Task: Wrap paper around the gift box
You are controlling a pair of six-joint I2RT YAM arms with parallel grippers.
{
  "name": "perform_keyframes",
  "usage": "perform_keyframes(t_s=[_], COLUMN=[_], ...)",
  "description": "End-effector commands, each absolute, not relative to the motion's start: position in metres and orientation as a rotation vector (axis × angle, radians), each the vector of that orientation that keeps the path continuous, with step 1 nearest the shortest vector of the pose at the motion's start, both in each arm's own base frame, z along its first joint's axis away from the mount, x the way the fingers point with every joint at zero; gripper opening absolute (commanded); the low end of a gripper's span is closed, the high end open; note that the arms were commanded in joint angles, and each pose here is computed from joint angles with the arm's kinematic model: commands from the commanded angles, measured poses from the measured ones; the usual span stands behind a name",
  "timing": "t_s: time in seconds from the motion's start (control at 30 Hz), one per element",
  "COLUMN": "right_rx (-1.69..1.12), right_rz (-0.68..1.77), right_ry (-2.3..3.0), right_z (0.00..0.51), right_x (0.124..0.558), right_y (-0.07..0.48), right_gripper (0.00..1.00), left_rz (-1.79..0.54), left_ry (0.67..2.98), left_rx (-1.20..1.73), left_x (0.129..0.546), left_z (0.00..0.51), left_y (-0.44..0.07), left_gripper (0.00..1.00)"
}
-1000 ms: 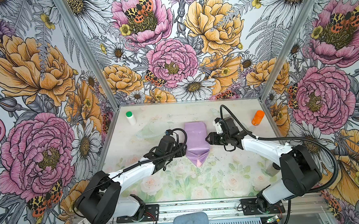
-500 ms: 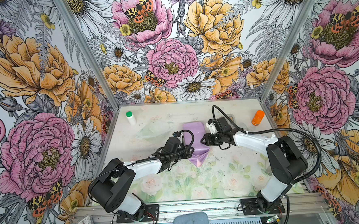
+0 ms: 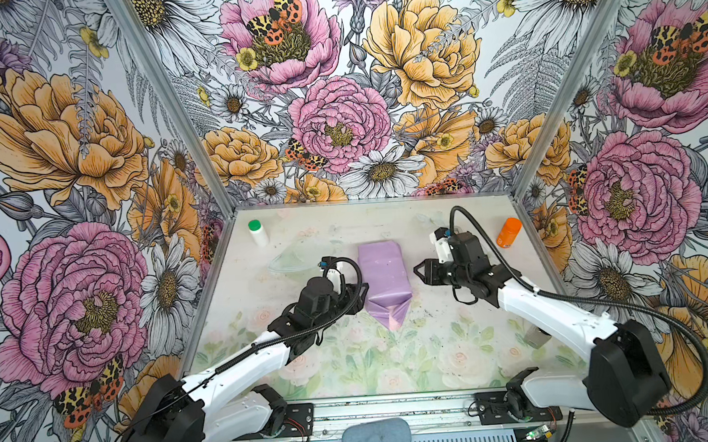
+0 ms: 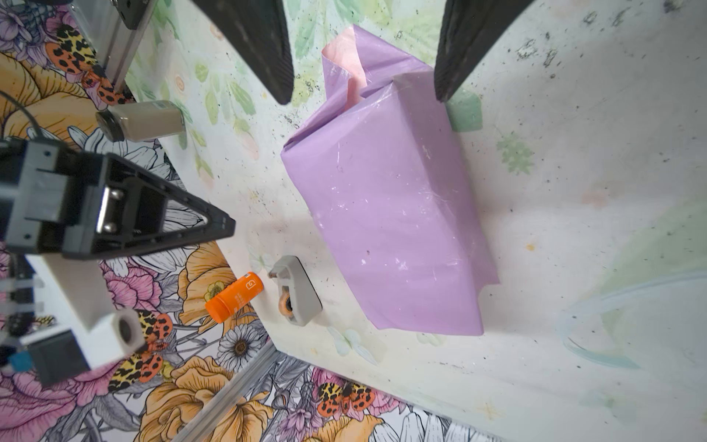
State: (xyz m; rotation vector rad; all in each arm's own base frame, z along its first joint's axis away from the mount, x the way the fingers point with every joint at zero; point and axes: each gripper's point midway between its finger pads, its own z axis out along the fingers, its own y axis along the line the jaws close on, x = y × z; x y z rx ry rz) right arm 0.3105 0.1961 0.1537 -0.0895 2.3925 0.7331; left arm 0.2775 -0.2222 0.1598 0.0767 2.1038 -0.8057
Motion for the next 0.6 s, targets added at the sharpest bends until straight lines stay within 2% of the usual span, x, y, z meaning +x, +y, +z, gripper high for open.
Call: perform_keyframes(t_s=[0.0,0.2,0.57], right_rx=[0.028,0.081,0.039], right_rz=[0.725,0.844,0.859], right_ry=[2.441,2.418,2.421], right_z=[0.126,0.093,0.055], right_x=[0.284,0.256,0.255], right_y=[0.186,0.212,0.248], right_gripper=[0.36,0.29,0.24], left_rz=[-0.740,-0.752,-0.750], left_ry=[2.163,2.179,2.182], left_rx=[0.047,0.020,0.028], left_x=[0.272,0.270,0.271], left_z=[0.130,0.118,0.114], left_y=[-0.205,-0.203,-0.203], left_gripper=[0.60,0.59,0.59])
